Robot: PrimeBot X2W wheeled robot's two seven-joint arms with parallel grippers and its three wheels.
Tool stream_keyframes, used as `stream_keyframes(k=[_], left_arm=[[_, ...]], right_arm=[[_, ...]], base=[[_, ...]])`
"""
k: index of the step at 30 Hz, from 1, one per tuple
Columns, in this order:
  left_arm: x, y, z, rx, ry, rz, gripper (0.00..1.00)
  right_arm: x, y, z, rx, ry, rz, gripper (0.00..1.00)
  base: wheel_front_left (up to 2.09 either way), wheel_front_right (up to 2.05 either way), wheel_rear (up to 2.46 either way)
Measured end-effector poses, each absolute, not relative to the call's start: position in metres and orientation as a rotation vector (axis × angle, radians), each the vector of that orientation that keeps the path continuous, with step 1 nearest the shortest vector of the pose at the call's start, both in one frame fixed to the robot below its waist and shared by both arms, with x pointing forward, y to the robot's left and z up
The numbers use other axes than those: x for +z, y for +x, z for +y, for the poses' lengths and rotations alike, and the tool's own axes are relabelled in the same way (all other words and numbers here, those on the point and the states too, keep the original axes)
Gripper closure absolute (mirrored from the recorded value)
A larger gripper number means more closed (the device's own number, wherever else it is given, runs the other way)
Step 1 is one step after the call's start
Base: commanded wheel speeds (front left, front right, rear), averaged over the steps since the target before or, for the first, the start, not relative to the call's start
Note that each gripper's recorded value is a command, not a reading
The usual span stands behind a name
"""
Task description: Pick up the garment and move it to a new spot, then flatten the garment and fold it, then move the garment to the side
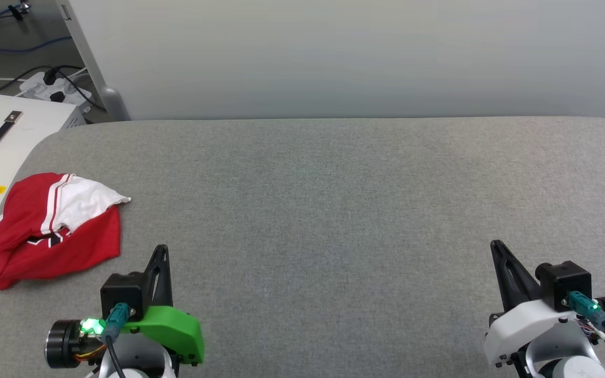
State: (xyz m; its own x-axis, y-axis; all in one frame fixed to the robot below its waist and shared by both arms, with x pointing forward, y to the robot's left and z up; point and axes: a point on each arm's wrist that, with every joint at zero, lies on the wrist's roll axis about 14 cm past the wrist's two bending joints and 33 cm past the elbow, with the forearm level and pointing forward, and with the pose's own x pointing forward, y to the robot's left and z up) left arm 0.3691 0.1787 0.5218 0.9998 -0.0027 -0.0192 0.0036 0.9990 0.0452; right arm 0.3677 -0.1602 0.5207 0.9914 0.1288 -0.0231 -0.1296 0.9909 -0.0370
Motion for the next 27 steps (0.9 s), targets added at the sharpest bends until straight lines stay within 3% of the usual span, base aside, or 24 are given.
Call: stream_keyframes(k=[12,13,14,15,16,27], left_arm=[[0.5218,0.3691,0.1787,-0.003,0.045,0.019,1.00],[0.5218,0.3691,0.1787,-0.003,0.045,0.019,0.00],[0.5214,0.3689,0.1786,-0.004,0.045,0.020,0.00],[0.5212,0.3687,0.1786,-0.004,0.045,0.021,1.00],[0.5211,0.3687,0.1786,-0.004,0.045,0.021,0.00],[0.5224,0.3689,0.1776,-0.006,0.045,0.009,0.00]], right_arm=[[0.5207,0.3677,-0.1602,0.129,-0.038,0.021,1.00],[0.5207,0.3677,-0.1602,0.130,-0.038,0.021,0.00],[0.5205,0.3677,-0.1602,0.130,-0.038,0.021,0.00],[0.5204,0.3677,-0.1602,0.130,-0.038,0.021,1.00],[0.5204,0.3676,-0.1602,0.129,-0.038,0.022,0.00],[0.5220,0.3682,-0.1633,0.120,-0.020,0.010,0.00]], base=[[0.00,0.00,0.00],[0.00,0.00,0.00],[0.00,0.00,0.00],[0.00,0.00,0.00],[0.00,0.00,0.00],[0.00,0.00,0.00]])
